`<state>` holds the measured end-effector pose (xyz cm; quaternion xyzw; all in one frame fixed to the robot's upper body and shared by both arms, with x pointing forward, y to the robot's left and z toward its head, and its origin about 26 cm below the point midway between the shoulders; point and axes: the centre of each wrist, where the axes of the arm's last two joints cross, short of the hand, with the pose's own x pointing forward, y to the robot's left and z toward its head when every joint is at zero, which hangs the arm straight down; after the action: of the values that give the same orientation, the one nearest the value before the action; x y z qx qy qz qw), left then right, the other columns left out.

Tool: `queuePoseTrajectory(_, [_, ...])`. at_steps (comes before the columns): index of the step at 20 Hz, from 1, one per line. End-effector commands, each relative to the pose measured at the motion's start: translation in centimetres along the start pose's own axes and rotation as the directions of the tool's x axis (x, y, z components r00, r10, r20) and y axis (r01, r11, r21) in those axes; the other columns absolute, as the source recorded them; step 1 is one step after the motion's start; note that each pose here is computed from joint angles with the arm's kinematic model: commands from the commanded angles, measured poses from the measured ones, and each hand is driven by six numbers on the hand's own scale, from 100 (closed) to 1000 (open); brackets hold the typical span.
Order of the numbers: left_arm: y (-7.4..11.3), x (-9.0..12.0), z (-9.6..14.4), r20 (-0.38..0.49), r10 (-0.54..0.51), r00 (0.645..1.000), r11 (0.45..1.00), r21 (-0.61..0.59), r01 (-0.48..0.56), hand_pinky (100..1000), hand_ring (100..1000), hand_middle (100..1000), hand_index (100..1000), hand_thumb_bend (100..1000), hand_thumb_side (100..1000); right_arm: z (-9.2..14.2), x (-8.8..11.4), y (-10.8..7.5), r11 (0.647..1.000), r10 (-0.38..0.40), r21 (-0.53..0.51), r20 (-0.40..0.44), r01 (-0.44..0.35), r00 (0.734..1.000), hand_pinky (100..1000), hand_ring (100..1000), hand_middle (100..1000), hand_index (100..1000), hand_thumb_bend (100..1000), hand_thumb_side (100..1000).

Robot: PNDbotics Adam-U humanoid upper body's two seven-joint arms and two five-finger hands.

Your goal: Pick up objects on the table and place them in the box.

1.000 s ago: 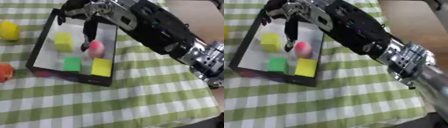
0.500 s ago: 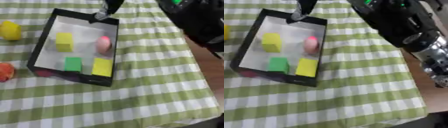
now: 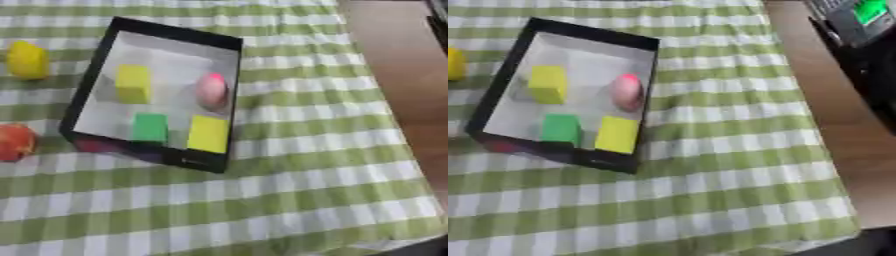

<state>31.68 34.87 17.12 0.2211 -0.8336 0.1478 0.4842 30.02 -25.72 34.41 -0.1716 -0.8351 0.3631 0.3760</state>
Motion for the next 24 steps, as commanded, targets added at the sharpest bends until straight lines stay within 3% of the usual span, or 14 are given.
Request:
queuePoseTrajectory(1, [0.9, 1.8, -1.2, 0.08, -0.063, 0.995, 0.998, -0.014, 0.064, 757, 737, 730, 865, 846, 643, 1.4, -0.6, -1.3, 0.986, -0.091, -0.141, 0.035, 0.095, 0.995, 921, 849, 737, 807, 247, 407])
queuePoseTrajectory(6, [1.4, 3.5, -2.1, 0.15, -0.144, 0.978, 0.986, -0.06, 0.155, 761, 740, 734, 870, 843, 644, 4.0, -3.7, -0.8, 0.897, -0.246, -0.358, 0.083, 0.26, 0.966, 921, 833, 721, 797, 349, 293])
queuePoseTrajectory(9, [1.7, 4.5, -2.7, 0.176, -0.203, 0.963, 0.97, -0.098, 0.223, 772, 741, 735, 868, 853, 646, 5.3, -5.0, -0.3, 0.848, -0.282, -0.448, 0.073, 0.284, 0.957, 917, 822, 709, 793, 371, 274])
queuePoseTrajectory(12, [2.4, 5.7, -3.4, 0.213, -0.32, 0.923, 0.919, -0.167, 0.357, 773, 748, 741, 882, 864, 650, 6.2, -5.8, -0.2, 0.828, -0.29, -0.494, 0.031, 0.266, 0.957, 912, 814, 699, 785, 370, 264])
queuePoseTrajectory(14, [2.9, 6.7, -3.8, 0.246, -0.42, 0.874, 0.84, -0.259, 0.477, 779, 755, 742, 881, 862, 650, 6.6, -6.1, -0.2, 0.821, -0.29, -0.511, 0.012, 0.255, 0.957, 913, 814, 699, 785, 373, 267])
queuePoseTrajectory(18, [3.6, 8.8, -4.7, 0.336, -0.577, 0.744, 0.624, -0.406, 0.667, 801, 779, 763, 884, 835, 640, 7.1, -6.4, -0.2, 0.821, -0.292, -0.519, -0.024, 0.238, 0.956, 914, 814, 699, 786, 373, 283])
queuePoseTrajectory(24, [3.7, 10.4, -6.4, 0.425, -0.685, 0.592, 0.35, -0.52, 0.779, 823, 809, 803, 898, 798, 606, 7.3, -6.6, -0.1, 0.832, -0.288, -0.511, -0.06, 0.219, 0.956, 914, 814, 699, 785, 374, 288])
